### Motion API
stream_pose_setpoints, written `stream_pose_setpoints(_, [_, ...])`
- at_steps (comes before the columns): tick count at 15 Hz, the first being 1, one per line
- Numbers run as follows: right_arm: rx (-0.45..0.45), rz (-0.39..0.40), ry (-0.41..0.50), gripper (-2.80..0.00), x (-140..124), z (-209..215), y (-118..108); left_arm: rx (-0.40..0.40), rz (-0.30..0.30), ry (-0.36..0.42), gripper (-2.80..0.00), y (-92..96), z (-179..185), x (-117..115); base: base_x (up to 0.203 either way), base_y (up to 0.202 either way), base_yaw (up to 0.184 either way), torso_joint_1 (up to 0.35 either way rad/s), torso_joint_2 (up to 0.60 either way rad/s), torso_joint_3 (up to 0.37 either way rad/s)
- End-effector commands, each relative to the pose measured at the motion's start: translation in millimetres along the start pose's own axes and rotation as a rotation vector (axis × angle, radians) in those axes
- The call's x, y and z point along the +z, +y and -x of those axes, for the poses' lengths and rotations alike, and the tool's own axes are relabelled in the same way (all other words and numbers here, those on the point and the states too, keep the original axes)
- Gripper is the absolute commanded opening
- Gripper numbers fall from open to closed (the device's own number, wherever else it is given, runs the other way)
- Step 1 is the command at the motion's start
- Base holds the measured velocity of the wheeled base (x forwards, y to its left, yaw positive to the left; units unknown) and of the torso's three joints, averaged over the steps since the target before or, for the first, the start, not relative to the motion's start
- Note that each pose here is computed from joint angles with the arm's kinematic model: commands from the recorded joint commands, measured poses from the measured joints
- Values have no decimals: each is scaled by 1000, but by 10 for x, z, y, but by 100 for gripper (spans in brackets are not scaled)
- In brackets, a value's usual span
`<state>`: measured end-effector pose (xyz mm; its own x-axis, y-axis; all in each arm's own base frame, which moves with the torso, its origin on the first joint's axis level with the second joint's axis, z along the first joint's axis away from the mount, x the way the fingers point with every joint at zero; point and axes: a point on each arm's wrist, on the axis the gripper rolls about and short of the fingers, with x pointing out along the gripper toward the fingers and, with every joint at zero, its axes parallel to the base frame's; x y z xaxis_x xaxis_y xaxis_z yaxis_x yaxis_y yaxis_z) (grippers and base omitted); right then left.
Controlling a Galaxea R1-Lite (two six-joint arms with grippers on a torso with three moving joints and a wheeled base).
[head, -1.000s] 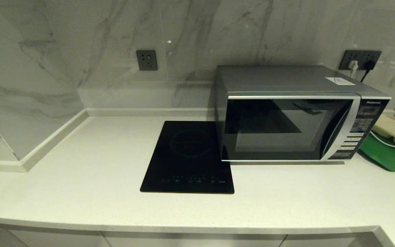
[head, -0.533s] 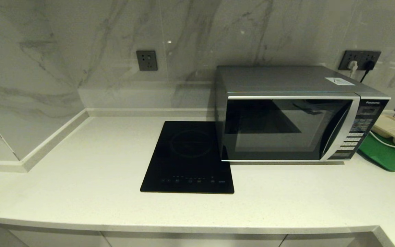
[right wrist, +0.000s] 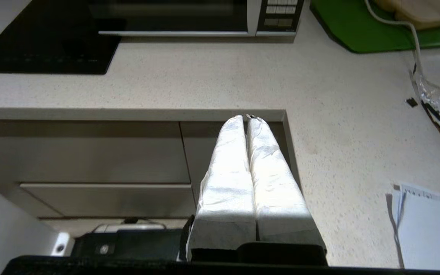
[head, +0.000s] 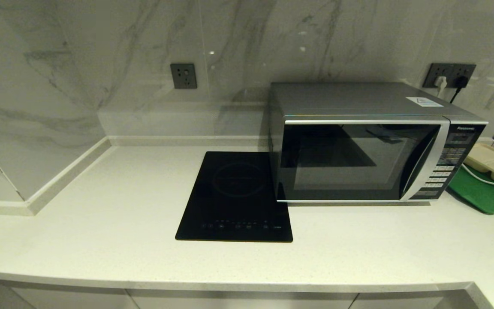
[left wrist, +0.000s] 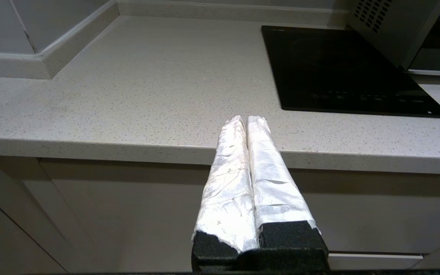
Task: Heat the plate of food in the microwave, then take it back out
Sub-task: Open the microwave oven
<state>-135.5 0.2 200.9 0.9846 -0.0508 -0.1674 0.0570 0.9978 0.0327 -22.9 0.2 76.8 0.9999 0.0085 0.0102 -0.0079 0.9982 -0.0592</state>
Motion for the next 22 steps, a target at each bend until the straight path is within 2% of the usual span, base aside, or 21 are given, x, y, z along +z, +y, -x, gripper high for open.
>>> stream_pose_setpoints(1, [-1,-3,-128,-280,-226,-174,-16,1,1,-1,-280,0,0,0,0,0,0,0,0,0])
stream_pose_setpoints(4, [-32,-4,-168,-280,-415,-659,-8,1,2,1,-280,0,0,-1,0,0,0,0,0,0])
stream_pose_setpoints(7, [-52,4,-187,-280,-793,-1137,-3,1,1,-1,-280,0,0,0,0,0,0,0,0,0])
stream_pose_setpoints(8, [-57,7,-225,-280,-888,-1237,-3,1,2,-1,-280,0,0,0,0,0,0,0,0,0])
stream_pose_setpoints(9, [-58,9,-257,-280,-936,-1286,-3,1,2,-1,-280,0,0,0,0,0,0,0,0,0])
stream_pose_setpoints(11, [10,37,-286,-280,-929,-1292,13,1,2,0,-280,0,0,0,0,0,0,0,0,0])
stream_pose_setpoints(15, [32,45,-165,-280,-1052,-1320,15,1,1,-1,-280,0,0,0,0,0,0,0,0,0])
stream_pose_setpoints(22, [31,37,-162,-280,-1048,-1318,15,1,1,-1,-280,0,0,0,0,0,0,0,0,0])
